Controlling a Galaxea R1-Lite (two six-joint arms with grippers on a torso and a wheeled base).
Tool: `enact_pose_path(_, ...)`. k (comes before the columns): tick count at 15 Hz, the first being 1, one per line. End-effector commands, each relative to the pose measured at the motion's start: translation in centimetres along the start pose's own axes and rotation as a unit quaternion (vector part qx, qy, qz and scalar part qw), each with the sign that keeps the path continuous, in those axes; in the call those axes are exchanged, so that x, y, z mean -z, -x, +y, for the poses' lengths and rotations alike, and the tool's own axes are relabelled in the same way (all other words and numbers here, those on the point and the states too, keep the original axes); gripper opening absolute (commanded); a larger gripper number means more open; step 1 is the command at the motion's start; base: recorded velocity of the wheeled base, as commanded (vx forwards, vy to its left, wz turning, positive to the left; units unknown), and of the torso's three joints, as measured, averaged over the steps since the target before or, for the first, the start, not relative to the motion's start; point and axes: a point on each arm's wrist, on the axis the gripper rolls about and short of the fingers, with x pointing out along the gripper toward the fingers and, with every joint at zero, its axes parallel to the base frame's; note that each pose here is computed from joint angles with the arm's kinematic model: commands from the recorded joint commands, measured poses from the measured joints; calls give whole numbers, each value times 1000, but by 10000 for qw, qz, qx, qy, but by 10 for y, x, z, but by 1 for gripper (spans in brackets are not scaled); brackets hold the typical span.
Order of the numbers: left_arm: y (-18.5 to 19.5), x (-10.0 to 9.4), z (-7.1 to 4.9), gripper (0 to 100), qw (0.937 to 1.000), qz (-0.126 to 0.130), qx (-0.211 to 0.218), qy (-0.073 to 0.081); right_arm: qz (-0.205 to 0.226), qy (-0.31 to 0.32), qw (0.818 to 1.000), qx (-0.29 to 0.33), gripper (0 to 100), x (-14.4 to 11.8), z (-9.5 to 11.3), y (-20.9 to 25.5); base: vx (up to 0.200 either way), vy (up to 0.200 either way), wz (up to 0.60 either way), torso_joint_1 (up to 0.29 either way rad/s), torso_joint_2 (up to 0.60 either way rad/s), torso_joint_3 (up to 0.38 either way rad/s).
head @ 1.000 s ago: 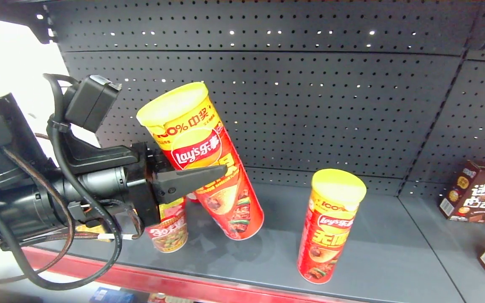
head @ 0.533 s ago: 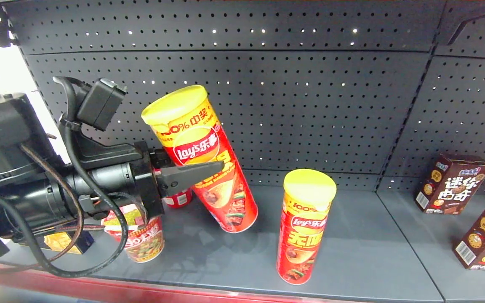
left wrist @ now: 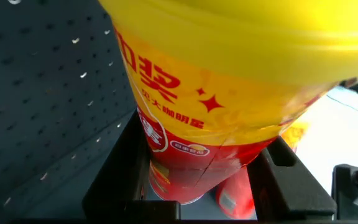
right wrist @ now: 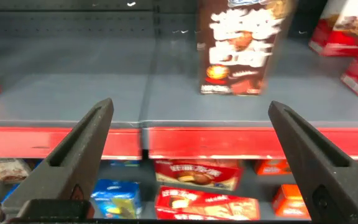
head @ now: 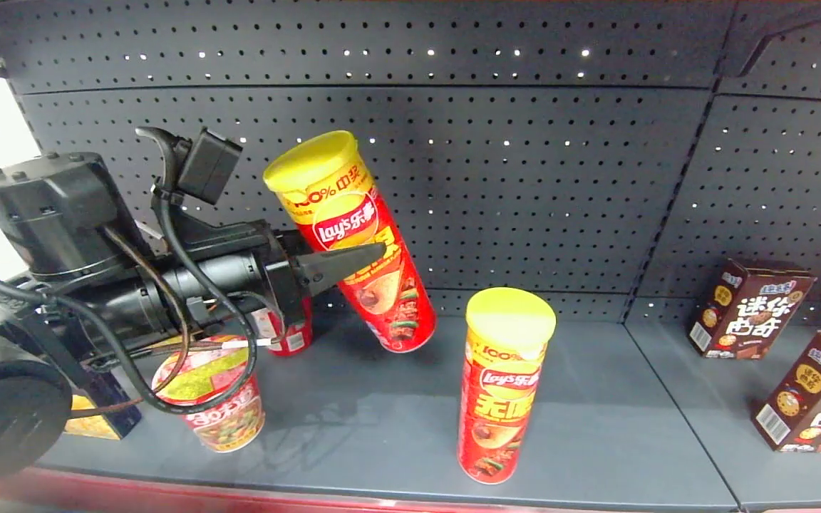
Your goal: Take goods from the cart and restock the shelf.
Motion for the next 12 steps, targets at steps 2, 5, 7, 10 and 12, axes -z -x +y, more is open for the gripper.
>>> enact_pose_path(2,-5,6,5,0,9999,87,-28,69,21,1,10000,-6,100,0,0,0,0,0,0,0,0,0)
enact_pose_path(5,-6,10,12,0,9998,149,-83,118,21,-7,10000,9,100,0,0,0,0,0,0,0,0,0)
enact_pose_path(7,-10,14,16,0,9996,187,-120,150,13,-61,10000,48,100,1,0,0,0,0,0,0,0,0)
enact_pose_path(10,-12,17,20,0,9995,233,-142,187,5,-61,10000,48,100,0,0,0,0,0,0,0,0,0)
enact_pose_path(12,-15,19,21,0,9994,253,-137,193,5,-61,10000,48,100,0,0,0,0,0,0,0,0,0)
